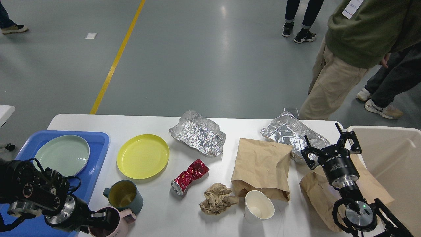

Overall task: Tidy desktop
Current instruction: 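Lower the left gripper to the pink mug and grasp it, then lift the pink mug and set it on the blue tray edge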

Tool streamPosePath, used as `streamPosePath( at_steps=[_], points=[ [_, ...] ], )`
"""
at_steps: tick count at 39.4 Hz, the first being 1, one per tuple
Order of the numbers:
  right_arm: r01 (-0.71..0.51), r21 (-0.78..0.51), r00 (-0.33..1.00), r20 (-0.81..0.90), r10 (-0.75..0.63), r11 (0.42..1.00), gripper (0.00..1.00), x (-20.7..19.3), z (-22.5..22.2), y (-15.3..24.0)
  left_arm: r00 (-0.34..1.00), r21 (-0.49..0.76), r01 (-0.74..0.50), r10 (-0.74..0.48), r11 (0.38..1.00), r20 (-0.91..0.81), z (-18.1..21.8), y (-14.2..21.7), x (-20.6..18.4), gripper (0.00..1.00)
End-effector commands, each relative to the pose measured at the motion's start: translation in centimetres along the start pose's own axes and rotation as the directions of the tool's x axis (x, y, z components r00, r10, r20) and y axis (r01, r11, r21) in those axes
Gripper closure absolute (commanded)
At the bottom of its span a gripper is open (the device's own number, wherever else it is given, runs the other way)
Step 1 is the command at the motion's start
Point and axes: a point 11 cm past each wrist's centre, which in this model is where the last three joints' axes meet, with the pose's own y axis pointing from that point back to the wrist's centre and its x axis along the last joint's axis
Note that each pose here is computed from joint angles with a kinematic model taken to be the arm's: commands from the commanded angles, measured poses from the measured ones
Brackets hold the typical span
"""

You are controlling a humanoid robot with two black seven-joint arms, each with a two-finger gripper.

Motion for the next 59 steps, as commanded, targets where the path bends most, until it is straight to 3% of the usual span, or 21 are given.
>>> streamPosePath(
  at_steps=[1, 6, 9, 26, 31, 40, 43, 53, 59],
  points=[
    [0.000, 0.000, 1.000, 0.000, 0.000, 1.000, 0.00, 0.0, 0.0, 0.0, 1.000, 0.001, -0.006, 0.006, 1.000, 0.001, -0.1, -0.1, 0.2, 0.67],
    [0.000, 0.000, 1.000, 0.001, 0.000, 1.000, 0.00, 0.0, 0.0, 0.0, 1.000, 0.003, 0.002, -0.002, 1.000, -0.002, -0.3, -0.3, -0.1, 0.94],
    [0.000, 0.000, 1.000, -0.001, 0.000, 1.000, 0.00, 0.0, 0.0, 0.0, 1.000, 0.002, 0.007, -0.007, 1.000, -0.002, -0.3, -0.4, -0.2, 1.00],
    [0.000, 0.000, 1.000, 0.000, 0.000, 1.000, 0.00, 0.0, 0.0, 0.0, 0.999, 0.002, 0.041, -0.041, 0.999, -0.012, -0.6, 0.4, -0.7, 1.00],
    [0.000, 0.000, 1.000, 0.001, 0.000, 1.000, 0.00, 0.0, 0.0, 0.0, 0.997, -0.007, 0.078, -0.078, 0.997, 0.000, 0.5, 4.5, -0.3, 1.00],
    [0.000, 0.000, 1.000, 0.001, 0.000, 1.000, 0.00, 0.0, 0.0, 0.0, 0.993, -0.021, 0.081, -0.079, 0.996, 0.088, 6.0, 18.6, 3.3, 1.00],
    [-0.002, -0.001, 1.000, -0.001, 0.002, 1.000, 0.00, 0.1, 0.0, 0.1, 0.992, -0.024, 0.064, -0.061, 0.998, 0.113, 7.5, 21.6, 3.8, 1.00],
    [0.000, 0.000, 1.000, 0.000, 0.000, 1.000, 0.00, 0.0, 0.0, 0.0, 0.988, -0.057, 0.040, -0.031, 0.998, 0.153, 11.3, 27.5, 3.3, 1.00],
    [0.000, 0.000, 1.000, -0.001, 0.000, 1.000, 0.00, 0.0, 0.0, 0.0, 0.988, -0.082, 0.044, -0.032, 0.996, 0.150, 11.6, 27.8, 3.3, 1.00]
  ],
)
